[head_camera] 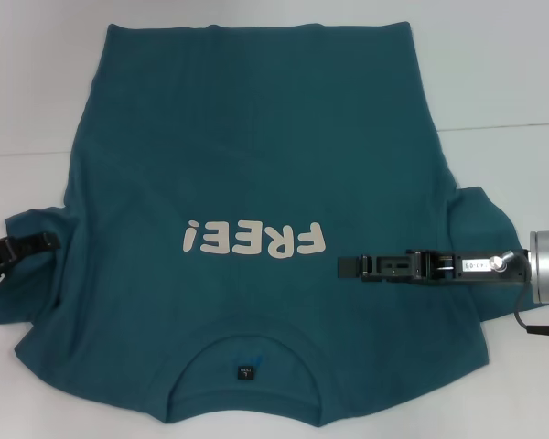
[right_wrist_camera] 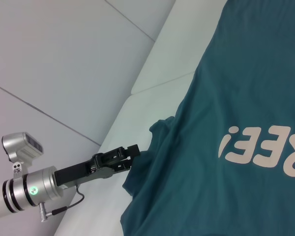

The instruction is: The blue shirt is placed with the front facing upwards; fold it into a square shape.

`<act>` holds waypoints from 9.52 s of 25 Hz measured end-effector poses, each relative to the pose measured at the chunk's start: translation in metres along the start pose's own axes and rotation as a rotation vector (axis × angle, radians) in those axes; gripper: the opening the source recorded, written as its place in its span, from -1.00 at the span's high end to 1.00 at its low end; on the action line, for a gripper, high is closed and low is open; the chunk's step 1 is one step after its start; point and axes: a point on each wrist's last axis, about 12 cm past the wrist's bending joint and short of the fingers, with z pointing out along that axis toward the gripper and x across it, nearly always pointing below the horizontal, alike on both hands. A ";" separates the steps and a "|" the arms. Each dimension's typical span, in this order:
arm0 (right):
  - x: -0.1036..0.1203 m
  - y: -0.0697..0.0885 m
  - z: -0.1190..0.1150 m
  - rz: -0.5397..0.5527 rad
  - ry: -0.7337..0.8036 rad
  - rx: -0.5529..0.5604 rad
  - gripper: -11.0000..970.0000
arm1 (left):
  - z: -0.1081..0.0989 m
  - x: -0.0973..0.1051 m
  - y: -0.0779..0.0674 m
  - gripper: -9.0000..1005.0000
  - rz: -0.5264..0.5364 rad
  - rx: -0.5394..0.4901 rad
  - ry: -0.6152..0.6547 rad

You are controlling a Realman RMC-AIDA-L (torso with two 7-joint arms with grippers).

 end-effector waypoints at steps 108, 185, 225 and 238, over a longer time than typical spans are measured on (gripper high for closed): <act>0.000 -0.005 -0.011 0.004 -0.035 0.012 -0.85 | 0.039 0.001 -0.080 0.93 -0.024 0.114 0.089; -0.072 -0.036 -0.147 0.147 -0.150 0.636 -0.85 | -0.046 0.073 -0.071 -0.31 0.174 0.735 0.275; -0.072 -0.068 -0.045 0.117 -0.147 0.743 -0.85 | -0.040 0.067 -0.073 -0.31 0.171 0.716 0.245; -0.067 -0.068 -0.034 0.100 -0.134 0.752 -0.85 | -0.040 0.068 -0.071 -0.31 0.168 0.705 0.239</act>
